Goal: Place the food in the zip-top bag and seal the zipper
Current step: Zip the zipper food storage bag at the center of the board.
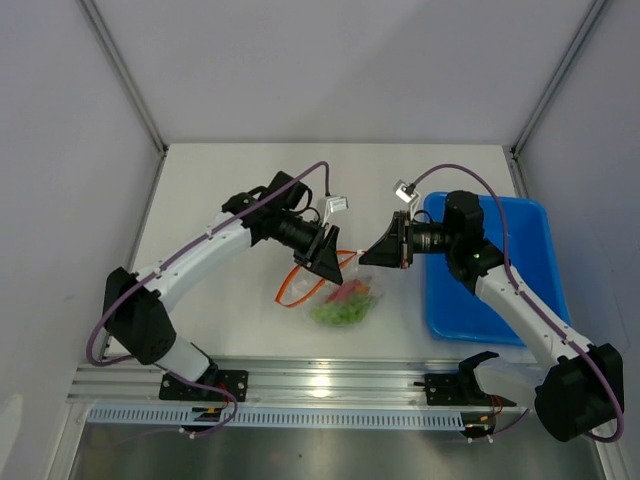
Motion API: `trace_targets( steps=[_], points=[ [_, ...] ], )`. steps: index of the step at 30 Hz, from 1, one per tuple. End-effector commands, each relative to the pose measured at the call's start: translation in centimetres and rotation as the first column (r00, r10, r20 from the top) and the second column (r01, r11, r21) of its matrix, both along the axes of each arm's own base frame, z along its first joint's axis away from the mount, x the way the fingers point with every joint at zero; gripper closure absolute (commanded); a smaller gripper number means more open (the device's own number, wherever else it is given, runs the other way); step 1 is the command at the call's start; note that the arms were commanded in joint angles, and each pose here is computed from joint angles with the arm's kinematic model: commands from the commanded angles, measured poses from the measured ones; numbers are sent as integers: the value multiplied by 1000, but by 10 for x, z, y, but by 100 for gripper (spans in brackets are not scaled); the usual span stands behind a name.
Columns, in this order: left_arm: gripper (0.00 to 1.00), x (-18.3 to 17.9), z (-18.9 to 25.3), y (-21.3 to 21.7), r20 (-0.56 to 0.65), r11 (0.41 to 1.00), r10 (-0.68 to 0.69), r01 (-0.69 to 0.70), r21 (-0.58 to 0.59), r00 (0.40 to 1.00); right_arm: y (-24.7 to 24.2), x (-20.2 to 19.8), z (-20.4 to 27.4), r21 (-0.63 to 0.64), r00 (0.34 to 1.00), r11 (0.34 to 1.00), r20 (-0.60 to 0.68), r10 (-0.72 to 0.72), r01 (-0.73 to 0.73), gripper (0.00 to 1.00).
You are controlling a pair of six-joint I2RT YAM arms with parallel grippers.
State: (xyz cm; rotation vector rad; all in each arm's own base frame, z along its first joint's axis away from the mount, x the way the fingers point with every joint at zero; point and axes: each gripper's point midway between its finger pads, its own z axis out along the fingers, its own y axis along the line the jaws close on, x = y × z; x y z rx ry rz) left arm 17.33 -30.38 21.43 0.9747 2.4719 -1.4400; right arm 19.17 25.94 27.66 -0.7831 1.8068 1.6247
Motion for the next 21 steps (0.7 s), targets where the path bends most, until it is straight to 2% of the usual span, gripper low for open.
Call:
trace_targets(
  steps=[1,3,4,8,13,18,21],
  points=[
    [43,25,40,-2,258,994,103,-92,-54,961,3,9,14,-15,998,999,-40,-49,49,100],
    [34,25,50,-8,338,995,91,-72,-69,937,4,12,11,-37,989,997,-133,-71,66,100],
    [33,23,51,-11,380,997,76,-57,-60,922,5,16,11,-54,976,995,-199,-93,84,100],
    [32,22,55,-21,468,998,58,-40,-47,882,10,23,17,-53,950,994,-293,-111,99,100],
    [32,22,44,-26,486,999,41,-40,-12,873,10,31,18,-91,915,990,-381,-134,107,100],
    [39,41,26,-14,524,985,99,-159,70,846,6,37,24,-76,896,991,-425,-130,108,100],
    [52,43,12,-7,522,975,110,-193,107,846,5,38,25,-68,894,992,-430,-125,106,100]
  ],
)
